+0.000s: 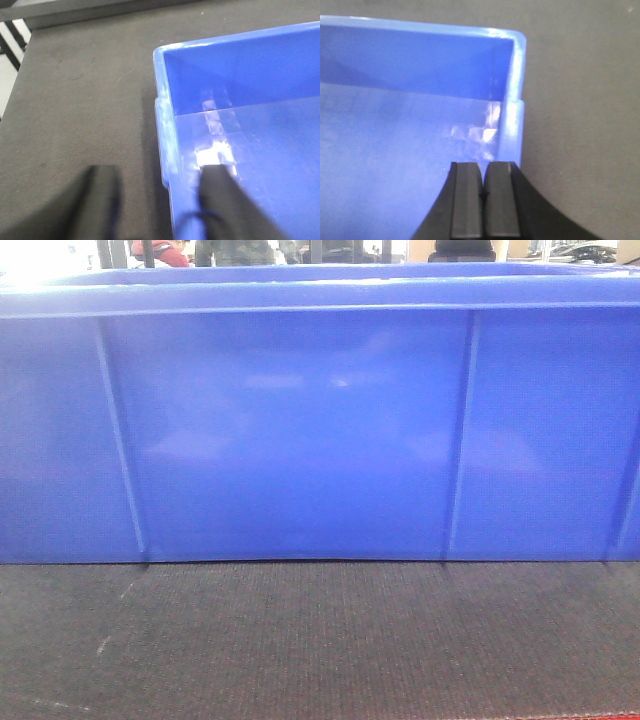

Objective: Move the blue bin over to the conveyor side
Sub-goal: 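Raise both grippers up and away from the bin rim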

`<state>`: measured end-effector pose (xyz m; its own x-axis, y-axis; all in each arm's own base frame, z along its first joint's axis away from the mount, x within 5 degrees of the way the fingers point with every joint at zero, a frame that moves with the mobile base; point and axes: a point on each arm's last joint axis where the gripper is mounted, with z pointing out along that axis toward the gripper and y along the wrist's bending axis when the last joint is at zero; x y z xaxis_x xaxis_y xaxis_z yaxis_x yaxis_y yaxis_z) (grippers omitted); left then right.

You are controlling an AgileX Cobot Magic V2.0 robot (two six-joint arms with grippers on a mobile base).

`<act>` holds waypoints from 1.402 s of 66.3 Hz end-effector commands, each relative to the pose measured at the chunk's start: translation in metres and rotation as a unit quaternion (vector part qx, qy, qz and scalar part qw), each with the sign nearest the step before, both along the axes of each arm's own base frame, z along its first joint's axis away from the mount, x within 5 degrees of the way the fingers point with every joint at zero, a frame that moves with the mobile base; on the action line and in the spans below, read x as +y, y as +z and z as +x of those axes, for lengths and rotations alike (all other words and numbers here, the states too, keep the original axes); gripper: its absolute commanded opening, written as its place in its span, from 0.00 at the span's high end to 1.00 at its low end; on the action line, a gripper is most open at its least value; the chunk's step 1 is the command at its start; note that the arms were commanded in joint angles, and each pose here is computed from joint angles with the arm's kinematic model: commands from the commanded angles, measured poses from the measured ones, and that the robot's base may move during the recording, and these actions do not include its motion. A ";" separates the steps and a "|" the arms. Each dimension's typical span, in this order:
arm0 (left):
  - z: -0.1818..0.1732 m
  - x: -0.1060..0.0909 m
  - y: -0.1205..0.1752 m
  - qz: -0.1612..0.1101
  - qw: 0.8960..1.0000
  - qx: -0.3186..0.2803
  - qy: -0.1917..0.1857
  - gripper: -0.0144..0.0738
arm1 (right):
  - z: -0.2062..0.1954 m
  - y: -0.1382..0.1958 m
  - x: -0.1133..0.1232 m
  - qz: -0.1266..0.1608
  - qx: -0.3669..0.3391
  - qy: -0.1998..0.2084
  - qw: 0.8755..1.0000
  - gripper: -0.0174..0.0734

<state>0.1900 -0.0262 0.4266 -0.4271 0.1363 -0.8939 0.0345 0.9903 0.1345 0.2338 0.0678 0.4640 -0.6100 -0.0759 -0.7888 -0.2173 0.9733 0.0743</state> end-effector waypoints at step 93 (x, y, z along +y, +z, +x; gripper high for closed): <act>-0.138 0.024 -0.112 -0.127 0.980 -0.148 -0.045 0.85 | -0.217 -0.160 -0.064 0.039 -0.333 0.017 0.942 0.89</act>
<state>0.0526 -0.0015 0.3125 -0.1625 -0.0712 -0.9841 0.1113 0.9897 -0.0899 0.0176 0.0044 0.3007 -0.0216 -0.0046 -0.9998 -0.2726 0.9621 0.0015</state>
